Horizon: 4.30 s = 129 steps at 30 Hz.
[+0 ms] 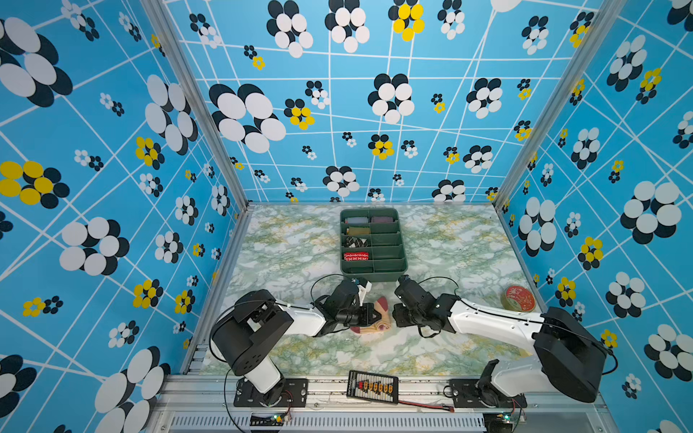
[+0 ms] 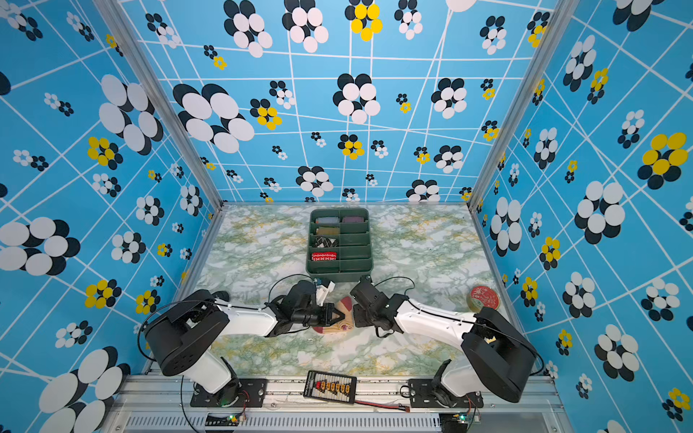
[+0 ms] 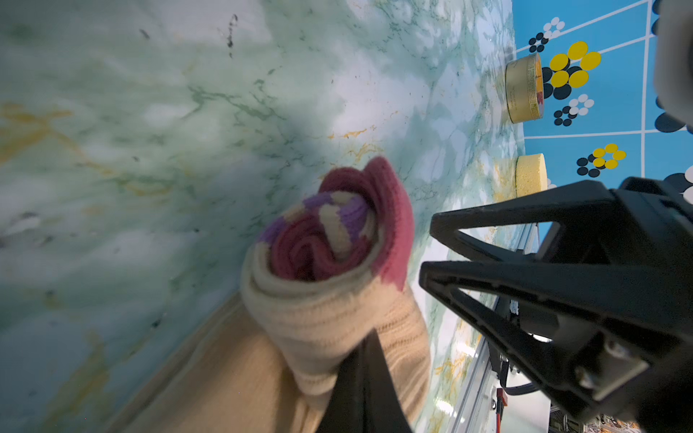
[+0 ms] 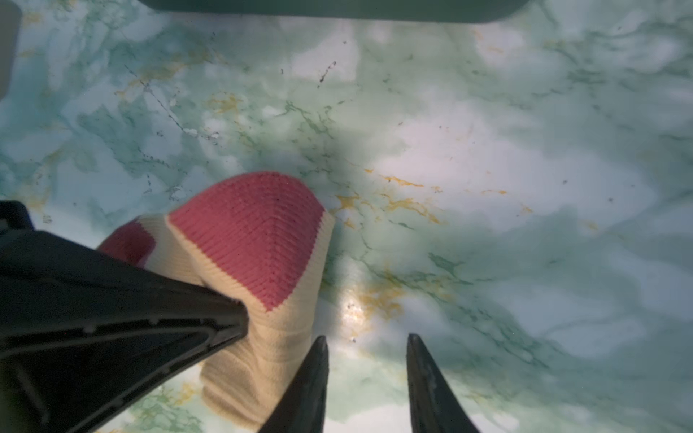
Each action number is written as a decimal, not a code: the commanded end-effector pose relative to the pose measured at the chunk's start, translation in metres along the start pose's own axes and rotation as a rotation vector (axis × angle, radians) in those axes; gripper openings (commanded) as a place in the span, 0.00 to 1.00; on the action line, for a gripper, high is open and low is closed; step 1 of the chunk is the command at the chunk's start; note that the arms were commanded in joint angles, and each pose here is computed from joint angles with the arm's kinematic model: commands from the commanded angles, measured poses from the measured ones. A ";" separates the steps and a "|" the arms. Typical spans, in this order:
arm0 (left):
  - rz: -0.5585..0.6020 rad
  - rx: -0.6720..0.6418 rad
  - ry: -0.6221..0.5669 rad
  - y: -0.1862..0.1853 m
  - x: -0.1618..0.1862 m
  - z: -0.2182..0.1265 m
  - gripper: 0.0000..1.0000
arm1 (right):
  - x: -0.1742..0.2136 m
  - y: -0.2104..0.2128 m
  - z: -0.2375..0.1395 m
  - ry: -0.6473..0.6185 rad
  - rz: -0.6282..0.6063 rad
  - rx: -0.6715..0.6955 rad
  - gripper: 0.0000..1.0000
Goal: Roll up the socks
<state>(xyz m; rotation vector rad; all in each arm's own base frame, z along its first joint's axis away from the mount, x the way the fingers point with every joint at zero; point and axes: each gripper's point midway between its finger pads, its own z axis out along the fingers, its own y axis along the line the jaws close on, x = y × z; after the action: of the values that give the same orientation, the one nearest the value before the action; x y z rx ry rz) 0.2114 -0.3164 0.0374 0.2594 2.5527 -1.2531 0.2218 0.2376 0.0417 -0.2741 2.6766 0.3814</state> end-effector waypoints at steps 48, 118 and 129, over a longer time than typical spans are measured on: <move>-0.105 -0.248 0.144 0.072 0.044 -0.029 0.00 | 0.018 0.066 0.031 0.128 -0.014 -0.318 0.40; -0.006 -0.139 -0.009 0.007 -0.003 -0.061 0.02 | 0.032 0.067 0.037 0.185 -0.172 -0.073 0.00; -0.020 -0.115 0.086 0.005 0.026 -0.038 0.01 | 0.033 0.066 0.040 0.184 -0.162 -0.068 0.00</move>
<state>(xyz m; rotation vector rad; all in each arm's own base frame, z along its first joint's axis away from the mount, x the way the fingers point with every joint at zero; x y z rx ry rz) 0.1930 -0.2700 0.0468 0.2308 2.6783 -1.0612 0.2097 0.3324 0.0407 -0.5350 2.6779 0.5662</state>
